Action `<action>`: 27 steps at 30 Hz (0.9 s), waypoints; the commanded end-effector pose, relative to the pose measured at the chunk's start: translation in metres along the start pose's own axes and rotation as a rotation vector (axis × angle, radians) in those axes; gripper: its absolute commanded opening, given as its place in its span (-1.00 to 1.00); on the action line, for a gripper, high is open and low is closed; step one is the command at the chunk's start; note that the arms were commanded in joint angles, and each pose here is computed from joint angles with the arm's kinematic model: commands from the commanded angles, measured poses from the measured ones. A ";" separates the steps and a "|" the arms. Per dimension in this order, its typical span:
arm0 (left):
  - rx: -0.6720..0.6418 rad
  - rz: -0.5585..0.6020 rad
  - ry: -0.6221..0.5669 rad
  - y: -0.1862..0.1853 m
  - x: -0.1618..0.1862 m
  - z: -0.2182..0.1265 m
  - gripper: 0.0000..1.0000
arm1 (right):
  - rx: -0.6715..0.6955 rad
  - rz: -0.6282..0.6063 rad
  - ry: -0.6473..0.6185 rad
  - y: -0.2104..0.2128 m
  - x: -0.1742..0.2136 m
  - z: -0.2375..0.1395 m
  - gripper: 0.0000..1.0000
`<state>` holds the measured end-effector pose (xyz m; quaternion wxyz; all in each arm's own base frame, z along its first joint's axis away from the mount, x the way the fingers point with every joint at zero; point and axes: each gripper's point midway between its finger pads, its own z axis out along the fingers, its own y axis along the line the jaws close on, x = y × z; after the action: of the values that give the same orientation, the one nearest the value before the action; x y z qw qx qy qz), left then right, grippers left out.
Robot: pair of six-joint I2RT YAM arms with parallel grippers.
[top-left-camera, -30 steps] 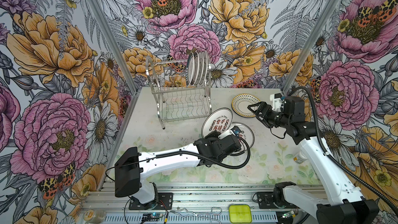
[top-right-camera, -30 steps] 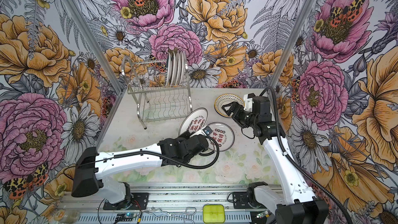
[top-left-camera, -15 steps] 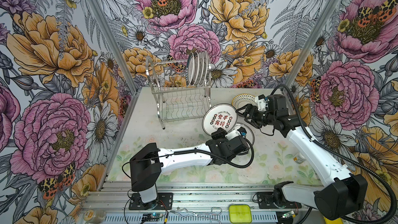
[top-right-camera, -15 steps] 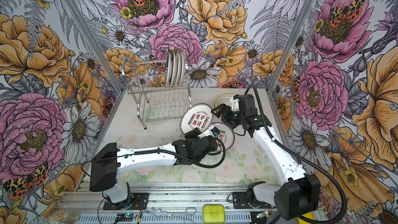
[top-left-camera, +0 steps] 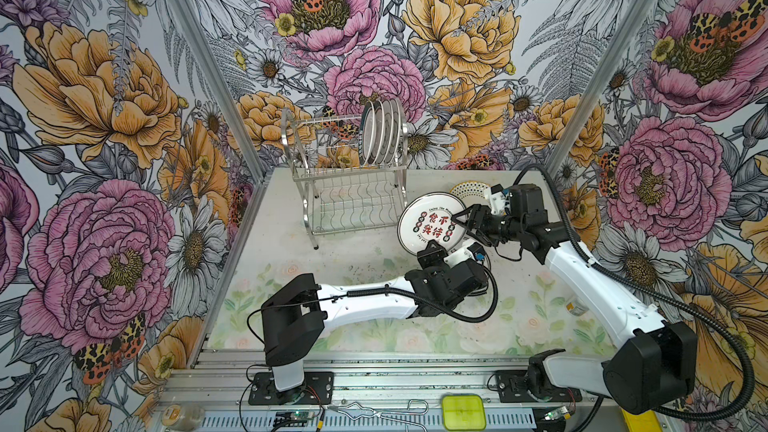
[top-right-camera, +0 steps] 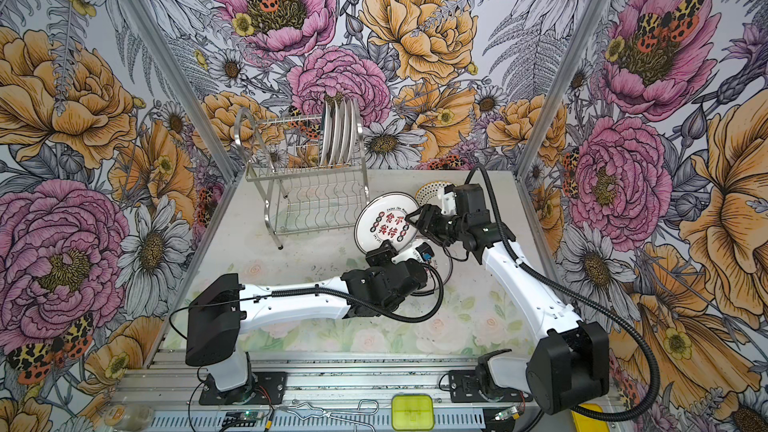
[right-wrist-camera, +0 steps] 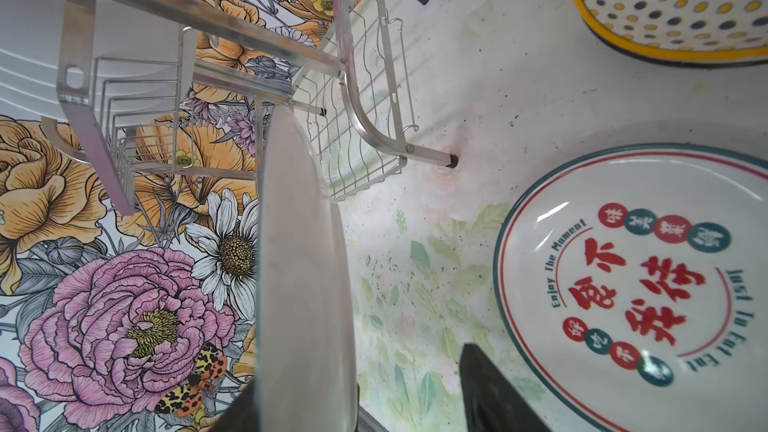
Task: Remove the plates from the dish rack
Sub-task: 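Carry the white plate toward the right gripper while the right gripper reaches for it, then grasp the white plate's rim with the right gripper while the left releases it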
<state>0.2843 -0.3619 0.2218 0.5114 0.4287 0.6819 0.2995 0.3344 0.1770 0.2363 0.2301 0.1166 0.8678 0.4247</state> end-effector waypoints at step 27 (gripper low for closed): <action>0.119 -0.125 -0.091 -0.003 -0.032 -0.024 0.13 | -0.059 0.061 -0.134 -0.039 -0.022 -0.020 -1.00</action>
<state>0.2701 -0.3894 0.2130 0.5095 0.4574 0.6797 0.2632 0.3383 0.1392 0.2006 0.2346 0.1738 0.8491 0.4402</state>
